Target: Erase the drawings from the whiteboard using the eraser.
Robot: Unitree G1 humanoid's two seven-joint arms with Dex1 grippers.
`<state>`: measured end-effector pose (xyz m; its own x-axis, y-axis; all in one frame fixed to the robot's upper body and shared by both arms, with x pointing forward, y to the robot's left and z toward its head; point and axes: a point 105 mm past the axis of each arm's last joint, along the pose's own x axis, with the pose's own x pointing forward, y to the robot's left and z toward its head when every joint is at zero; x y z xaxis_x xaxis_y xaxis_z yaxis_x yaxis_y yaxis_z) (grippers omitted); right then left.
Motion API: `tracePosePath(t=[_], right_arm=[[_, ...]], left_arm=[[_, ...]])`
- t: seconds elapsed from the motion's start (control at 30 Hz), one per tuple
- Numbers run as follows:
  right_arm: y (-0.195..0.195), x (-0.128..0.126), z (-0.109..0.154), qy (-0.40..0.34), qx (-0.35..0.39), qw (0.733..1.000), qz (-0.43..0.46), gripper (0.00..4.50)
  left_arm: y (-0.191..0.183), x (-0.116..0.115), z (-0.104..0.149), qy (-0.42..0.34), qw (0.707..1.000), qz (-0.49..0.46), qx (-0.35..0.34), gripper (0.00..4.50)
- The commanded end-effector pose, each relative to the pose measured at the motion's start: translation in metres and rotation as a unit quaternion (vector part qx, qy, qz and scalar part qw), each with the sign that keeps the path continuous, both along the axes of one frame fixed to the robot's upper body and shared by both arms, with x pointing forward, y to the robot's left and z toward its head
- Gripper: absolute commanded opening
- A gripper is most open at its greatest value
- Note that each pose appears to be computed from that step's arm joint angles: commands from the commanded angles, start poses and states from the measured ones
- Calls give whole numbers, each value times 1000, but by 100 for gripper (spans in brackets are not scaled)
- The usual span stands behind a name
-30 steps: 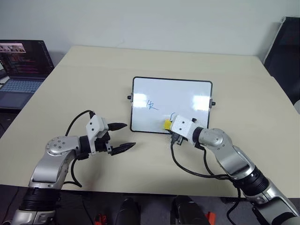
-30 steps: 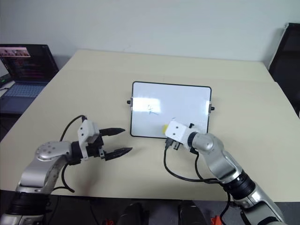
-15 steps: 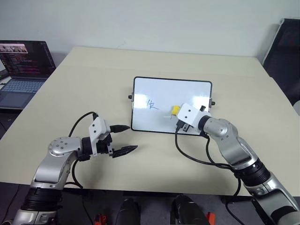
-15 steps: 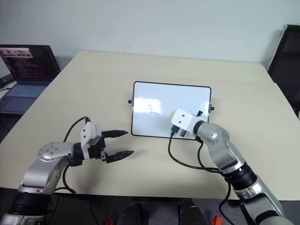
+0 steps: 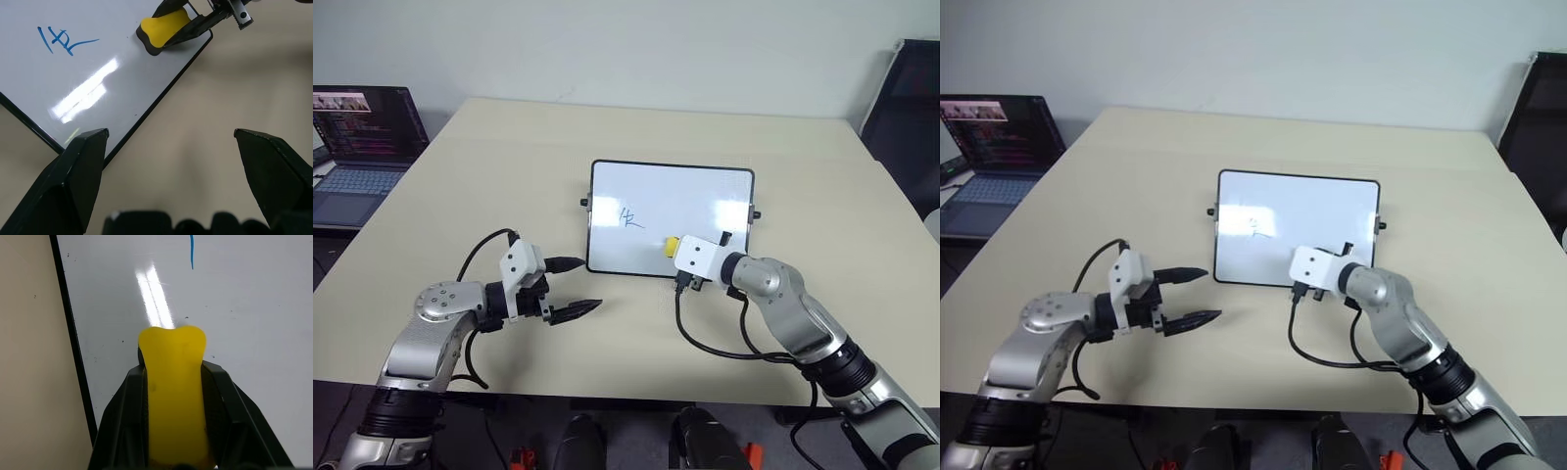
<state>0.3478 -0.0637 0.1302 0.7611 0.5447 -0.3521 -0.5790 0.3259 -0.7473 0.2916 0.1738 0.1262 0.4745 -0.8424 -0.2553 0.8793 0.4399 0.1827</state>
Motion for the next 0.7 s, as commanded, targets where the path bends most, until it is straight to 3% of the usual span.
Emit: tracePosePath(t=[0.03,0.2,0.37,0.5,0.7], right_arm=[[-19,20,22,-50,29,996,-63,113],[-6,3,42,2,161,986,-34,112],[2,-31,64,62,260,963,36,112],[-3,-52,71,88,273,955,68,112],[-11,-68,60,121,270,952,77,112]], left_arm=[[-4,1,19,-34,999,-3,-9,450],[12,9,29,-41,997,50,-30,450],[35,18,45,-57,989,120,-70,450],[43,14,46,-52,986,141,-76,450],[37,6,45,-39,986,143,-74,450]])
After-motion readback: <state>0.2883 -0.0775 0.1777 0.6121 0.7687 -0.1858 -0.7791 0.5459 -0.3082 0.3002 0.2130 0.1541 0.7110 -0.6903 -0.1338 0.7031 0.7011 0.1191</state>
